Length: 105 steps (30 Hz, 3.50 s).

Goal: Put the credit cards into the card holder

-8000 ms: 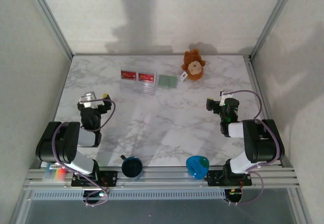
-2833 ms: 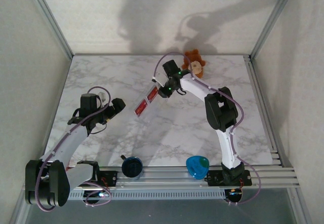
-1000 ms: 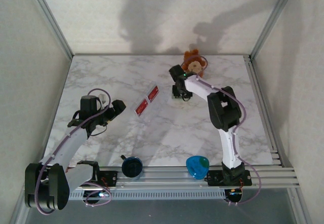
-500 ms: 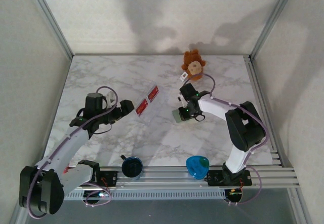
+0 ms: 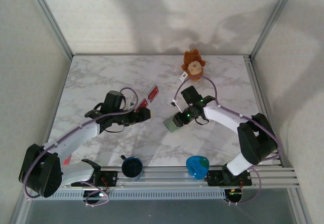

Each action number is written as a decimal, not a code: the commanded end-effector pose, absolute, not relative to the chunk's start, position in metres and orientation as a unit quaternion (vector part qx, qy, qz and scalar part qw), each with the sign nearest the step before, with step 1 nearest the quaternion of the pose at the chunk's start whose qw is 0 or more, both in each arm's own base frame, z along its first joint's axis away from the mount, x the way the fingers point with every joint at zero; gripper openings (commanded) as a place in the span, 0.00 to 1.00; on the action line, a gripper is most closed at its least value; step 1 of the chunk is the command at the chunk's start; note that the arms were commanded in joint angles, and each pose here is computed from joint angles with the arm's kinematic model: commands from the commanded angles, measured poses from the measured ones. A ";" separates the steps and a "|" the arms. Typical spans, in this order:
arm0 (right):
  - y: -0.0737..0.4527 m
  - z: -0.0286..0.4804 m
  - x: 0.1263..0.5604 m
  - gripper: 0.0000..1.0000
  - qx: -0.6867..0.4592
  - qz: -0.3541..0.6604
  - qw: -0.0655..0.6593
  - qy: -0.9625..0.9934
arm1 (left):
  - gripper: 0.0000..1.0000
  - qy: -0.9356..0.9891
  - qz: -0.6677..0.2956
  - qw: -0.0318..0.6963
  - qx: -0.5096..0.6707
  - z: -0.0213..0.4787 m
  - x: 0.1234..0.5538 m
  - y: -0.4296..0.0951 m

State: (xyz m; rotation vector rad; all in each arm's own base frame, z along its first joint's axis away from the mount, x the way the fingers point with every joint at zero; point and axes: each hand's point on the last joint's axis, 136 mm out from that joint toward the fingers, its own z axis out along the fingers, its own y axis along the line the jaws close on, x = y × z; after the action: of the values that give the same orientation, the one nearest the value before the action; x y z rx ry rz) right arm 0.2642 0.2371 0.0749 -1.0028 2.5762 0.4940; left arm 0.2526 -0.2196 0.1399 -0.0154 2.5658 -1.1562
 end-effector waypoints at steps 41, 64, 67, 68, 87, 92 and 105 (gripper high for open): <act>0.150 0.101 0.242 0.53 0.137 0.328 0.153 0.922 | 0.16 0.961 -0.222 0.075 0.146 0.012 0.287 -0.329; 0.231 0.078 0.225 0.43 0.094 0.277 0.124 0.948 | 0.00 0.901 -0.410 0.129 0.057 0.114 0.250 -0.338; 0.231 0.082 0.230 0.43 0.088 0.246 0.157 0.952 | 0.00 0.895 -0.423 0.128 0.060 0.123 0.245 -0.338; 0.231 0.082 0.232 0.43 0.087 0.241 0.162 0.953 | 0.00 0.892 -0.430 0.128 0.061 0.126 0.243 -0.338; 0.197 0.043 0.249 0.00 0.074 0.050 0.210 0.974 | 0.00 0.901 -0.411 0.123 0.061 0.115 0.239 -0.331; 0.181 0.043 0.245 0.00 0.072 0.018 0.215 0.974 | 0.00 0.907 -0.393 0.141 0.049 0.109 0.242 -0.319; 0.188 0.070 0.246 0.00 0.020 0.090 0.243 0.966 | 0.11 0.912 -0.393 0.115 0.042 0.089 0.232 -0.316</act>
State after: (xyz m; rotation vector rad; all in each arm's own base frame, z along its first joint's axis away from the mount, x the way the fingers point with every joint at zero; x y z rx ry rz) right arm 0.2411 0.1867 0.0559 0.1079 2.6885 0.1826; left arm 0.2389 -0.3125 0.0956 0.1118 2.6523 -1.1151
